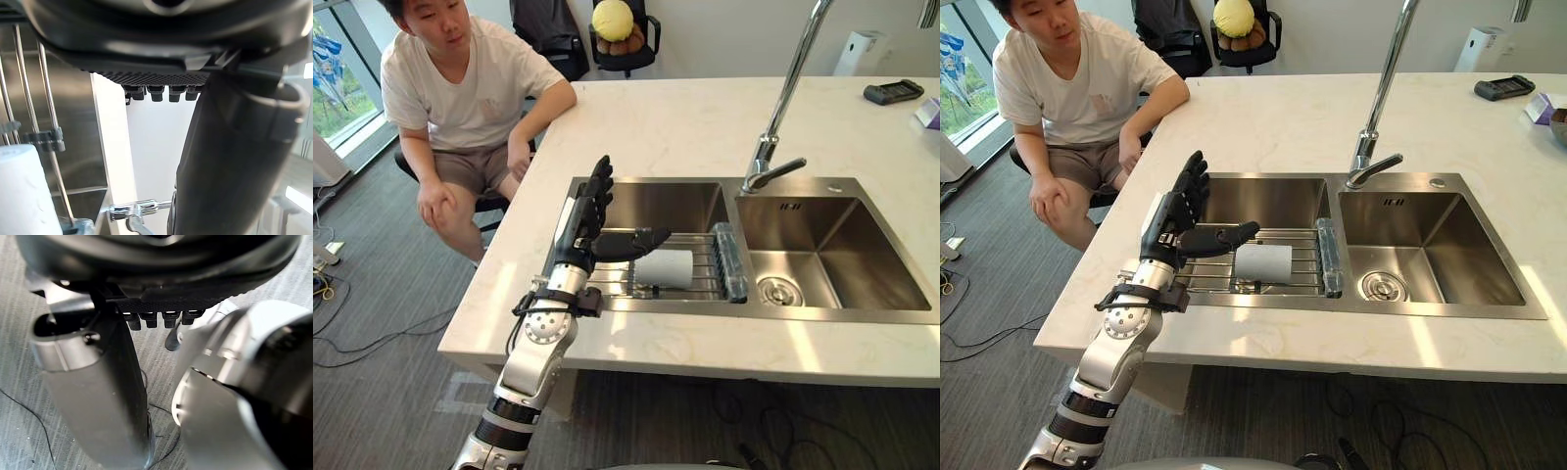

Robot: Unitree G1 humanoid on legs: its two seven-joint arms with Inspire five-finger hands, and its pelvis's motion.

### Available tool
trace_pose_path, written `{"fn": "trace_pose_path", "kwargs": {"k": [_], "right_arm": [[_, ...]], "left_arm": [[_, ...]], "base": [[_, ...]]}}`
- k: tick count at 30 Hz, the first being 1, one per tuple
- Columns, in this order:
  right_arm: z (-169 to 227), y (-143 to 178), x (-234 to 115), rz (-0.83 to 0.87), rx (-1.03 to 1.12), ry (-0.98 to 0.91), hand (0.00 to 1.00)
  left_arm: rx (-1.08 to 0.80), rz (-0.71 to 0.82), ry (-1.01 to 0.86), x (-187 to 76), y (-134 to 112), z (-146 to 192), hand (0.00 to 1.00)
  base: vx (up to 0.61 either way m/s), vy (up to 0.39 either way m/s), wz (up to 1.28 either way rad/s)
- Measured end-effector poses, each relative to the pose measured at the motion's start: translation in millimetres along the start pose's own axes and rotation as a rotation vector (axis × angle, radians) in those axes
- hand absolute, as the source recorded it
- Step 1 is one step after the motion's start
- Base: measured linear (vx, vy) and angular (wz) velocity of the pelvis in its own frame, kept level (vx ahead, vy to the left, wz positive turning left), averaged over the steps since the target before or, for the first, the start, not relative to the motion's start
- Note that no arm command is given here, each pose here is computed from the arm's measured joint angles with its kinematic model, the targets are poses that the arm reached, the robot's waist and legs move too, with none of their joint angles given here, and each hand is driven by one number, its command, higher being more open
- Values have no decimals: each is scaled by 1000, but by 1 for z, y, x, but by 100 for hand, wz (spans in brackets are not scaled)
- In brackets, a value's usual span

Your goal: Walk over to the sink, pick up the cup, carry it to the dishwasher, place the cup inside the dishwasher, then close the dishwasher door

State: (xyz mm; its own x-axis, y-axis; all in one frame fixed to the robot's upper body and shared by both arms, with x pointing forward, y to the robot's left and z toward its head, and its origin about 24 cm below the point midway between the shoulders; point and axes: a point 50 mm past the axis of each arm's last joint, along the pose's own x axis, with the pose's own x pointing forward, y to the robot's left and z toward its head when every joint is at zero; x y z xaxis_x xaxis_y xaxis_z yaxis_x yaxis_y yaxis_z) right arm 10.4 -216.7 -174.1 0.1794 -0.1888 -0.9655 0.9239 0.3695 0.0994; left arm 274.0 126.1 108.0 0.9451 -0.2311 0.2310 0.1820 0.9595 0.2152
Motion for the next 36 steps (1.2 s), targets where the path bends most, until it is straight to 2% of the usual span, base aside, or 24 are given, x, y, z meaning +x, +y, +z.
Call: {"fn": "trace_pose_path", "kwargs": {"k": [5,10,15,19,27,31,36], "right_arm": [[1,-1,0,6,-9,-4,100],[3,0,0,8,-10,-4,100],[5,5,2,-4,-10,-4,100],[8,4,2,-21,4,-10,100],[9,5,2,-36,12,-9,100],[9,4,2,-50,14,-8,100],[8,4,2,-58,25,-6,100]], "left_arm": [[179,-78,70,-5,13,-18,100],[235,-171,41,2,11,-10,100],[300,-311,-24,16,-4,5,100],[317,-424,-31,16,-16,7,100],[427,-641,-2,20,-24,8,100],[470,-674,63,23,-23,-4,100],[559,-612,104,33,-6,-10,100]], "base": [[-24,7,-2],[-17,0,7],[-7,-1,-3],[-7,-2,-11],[-30,1,-10],[-18,0,-9],[1,-2,-5]]}}
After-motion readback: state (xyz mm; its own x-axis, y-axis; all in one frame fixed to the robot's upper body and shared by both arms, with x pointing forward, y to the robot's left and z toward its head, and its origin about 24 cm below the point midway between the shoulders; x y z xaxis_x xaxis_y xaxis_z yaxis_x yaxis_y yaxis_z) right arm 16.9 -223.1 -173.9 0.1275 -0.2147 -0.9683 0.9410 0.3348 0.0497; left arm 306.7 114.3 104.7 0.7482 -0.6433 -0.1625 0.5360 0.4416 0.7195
